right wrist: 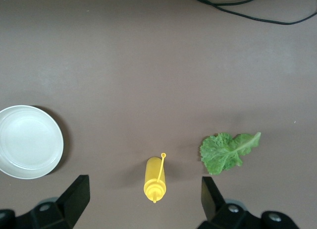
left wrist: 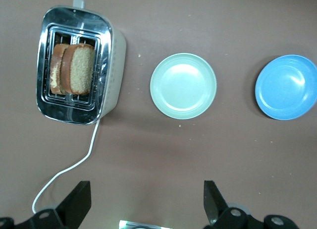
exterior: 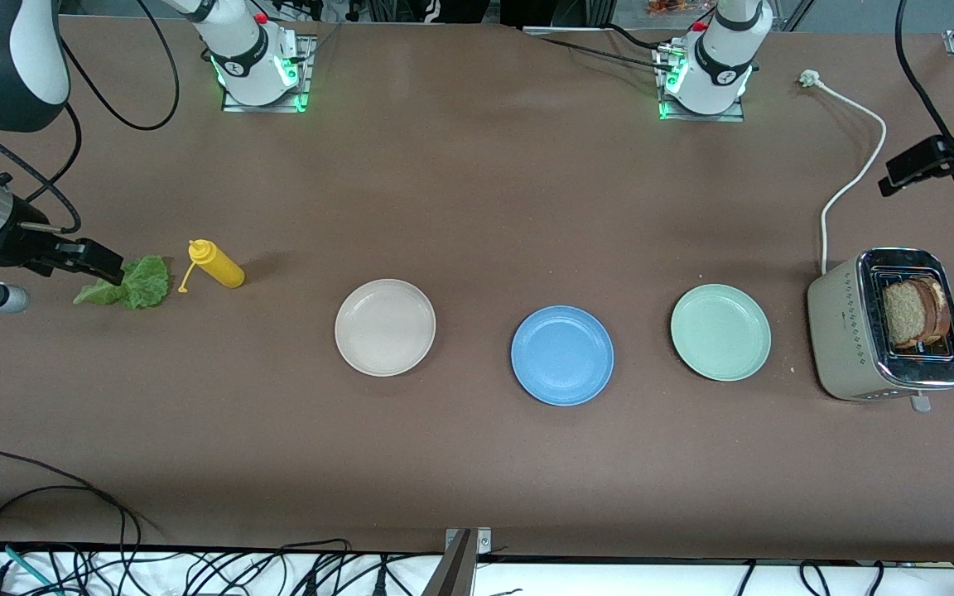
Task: Make sandwich in blue plate with both arms
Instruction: 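Move the left gripper over the toaster toward the bread slices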
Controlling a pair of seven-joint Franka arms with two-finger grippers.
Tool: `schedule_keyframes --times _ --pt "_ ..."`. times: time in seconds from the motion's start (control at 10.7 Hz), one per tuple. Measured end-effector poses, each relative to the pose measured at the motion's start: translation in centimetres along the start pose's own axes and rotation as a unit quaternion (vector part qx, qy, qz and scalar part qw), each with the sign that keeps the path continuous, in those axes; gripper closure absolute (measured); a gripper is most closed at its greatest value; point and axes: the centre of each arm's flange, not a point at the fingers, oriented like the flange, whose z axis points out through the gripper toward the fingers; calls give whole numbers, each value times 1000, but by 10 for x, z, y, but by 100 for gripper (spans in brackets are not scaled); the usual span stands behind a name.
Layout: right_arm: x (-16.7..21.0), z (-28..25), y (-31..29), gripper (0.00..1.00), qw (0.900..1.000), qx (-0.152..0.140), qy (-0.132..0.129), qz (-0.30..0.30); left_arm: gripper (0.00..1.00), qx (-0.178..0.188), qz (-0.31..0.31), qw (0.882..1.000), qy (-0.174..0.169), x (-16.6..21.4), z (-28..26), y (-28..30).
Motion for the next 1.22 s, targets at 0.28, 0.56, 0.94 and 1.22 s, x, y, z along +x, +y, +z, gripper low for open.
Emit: schedule_keyframes --times 0.28,0.56,0.94,1.22 --pt "1 -1 4 0 1000 0 1 3 0 48 -11 998 -46 35 55 -16" --pt "1 -1 11 0 1000 -1 2 9 0 72 -16 995 -72 55 88 -26" --pt "2 -1 14 0 1000 -2 2 12 0 64 -24 994 -80 84 122 -78" --pt "2 -1 15 0 1000 -2 2 13 0 51 11 997 -52 116 156 -115"
